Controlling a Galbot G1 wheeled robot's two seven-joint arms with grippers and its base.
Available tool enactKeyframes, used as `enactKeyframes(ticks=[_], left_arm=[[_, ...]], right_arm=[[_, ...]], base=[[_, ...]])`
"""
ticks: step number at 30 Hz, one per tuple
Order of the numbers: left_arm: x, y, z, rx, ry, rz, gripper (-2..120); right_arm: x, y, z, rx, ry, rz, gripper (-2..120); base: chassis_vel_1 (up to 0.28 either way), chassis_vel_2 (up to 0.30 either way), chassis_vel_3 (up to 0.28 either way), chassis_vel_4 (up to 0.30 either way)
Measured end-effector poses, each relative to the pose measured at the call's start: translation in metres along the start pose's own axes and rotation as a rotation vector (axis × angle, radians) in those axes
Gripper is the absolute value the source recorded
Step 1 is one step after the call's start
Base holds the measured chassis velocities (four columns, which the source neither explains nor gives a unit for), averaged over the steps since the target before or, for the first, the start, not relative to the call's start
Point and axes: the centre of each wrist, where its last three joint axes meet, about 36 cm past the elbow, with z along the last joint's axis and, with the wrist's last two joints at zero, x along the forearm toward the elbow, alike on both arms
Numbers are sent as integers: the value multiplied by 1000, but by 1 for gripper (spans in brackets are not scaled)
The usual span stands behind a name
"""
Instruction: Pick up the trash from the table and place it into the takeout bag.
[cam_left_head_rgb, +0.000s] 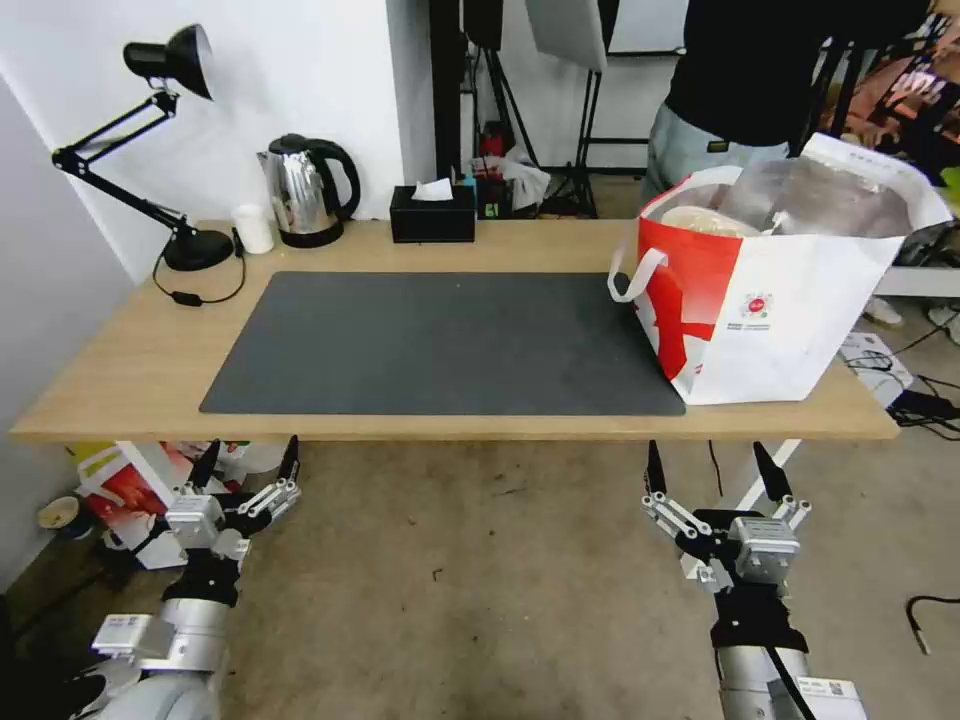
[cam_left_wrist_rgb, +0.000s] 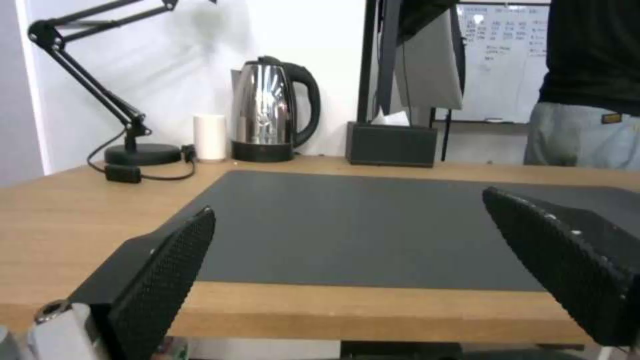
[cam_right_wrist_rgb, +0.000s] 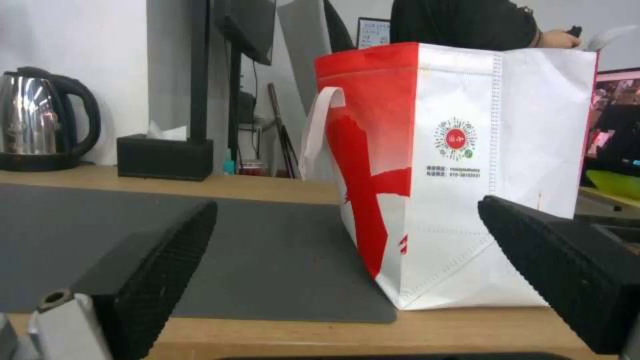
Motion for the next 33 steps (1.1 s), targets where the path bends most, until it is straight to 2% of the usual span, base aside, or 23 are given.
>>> enactKeyframes(ticks=[17, 33], left_arm=[[2, 7, 7, -43, 29, 44, 100], [2, 7, 9, -42, 35, 46, 100]], right_arm=[[0, 0, 0, 0, 0, 0, 100], [0, 0, 0, 0, 0, 0, 100]], base=[[0, 0, 0, 0], [0, 0, 0, 0]])
